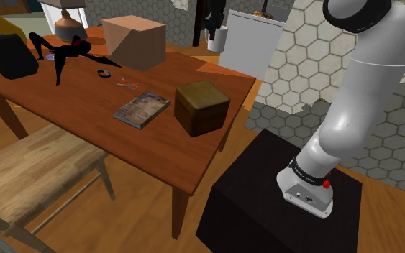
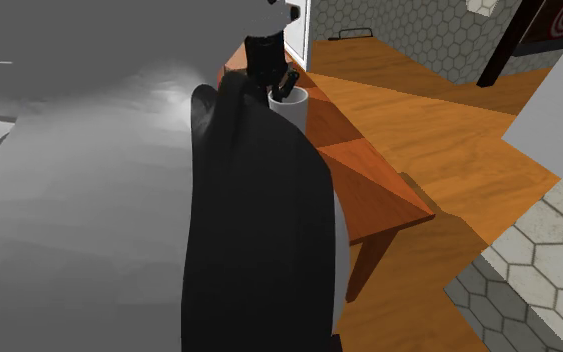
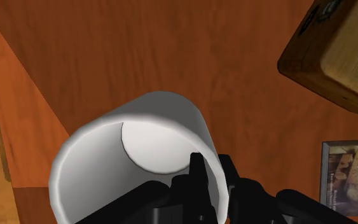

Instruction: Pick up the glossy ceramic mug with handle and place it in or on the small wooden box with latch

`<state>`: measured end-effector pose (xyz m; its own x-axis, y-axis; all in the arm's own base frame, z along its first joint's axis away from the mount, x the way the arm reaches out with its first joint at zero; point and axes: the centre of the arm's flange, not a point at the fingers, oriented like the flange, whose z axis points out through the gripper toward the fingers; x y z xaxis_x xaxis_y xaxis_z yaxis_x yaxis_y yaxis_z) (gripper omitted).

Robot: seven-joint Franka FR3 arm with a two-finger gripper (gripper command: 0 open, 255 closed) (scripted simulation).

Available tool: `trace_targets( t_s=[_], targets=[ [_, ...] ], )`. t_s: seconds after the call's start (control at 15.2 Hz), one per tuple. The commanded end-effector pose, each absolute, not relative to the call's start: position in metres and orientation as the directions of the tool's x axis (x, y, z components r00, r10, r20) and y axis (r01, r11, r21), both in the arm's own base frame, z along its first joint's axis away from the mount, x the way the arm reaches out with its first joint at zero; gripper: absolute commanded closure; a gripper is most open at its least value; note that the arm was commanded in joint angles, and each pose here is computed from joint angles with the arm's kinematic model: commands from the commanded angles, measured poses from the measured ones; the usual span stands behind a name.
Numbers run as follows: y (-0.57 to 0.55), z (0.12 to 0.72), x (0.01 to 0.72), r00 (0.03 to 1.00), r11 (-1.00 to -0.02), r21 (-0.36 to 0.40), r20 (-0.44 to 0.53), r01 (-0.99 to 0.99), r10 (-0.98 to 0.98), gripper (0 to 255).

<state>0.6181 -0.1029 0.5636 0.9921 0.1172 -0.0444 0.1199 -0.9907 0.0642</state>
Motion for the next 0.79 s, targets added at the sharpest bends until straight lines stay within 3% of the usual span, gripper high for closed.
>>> trace_targets(
  t_s=[0.0, 0.73],
  targets=[
    [-0.085, 0.568, 0.608, 0.992, -0.991, 0.064, -0.044, 0.12, 0.117, 255],
    [0.043, 0.579, 0.541, 0.992, -0.991, 0.064, -0.044, 0.12, 0.117, 255]
  ],
)
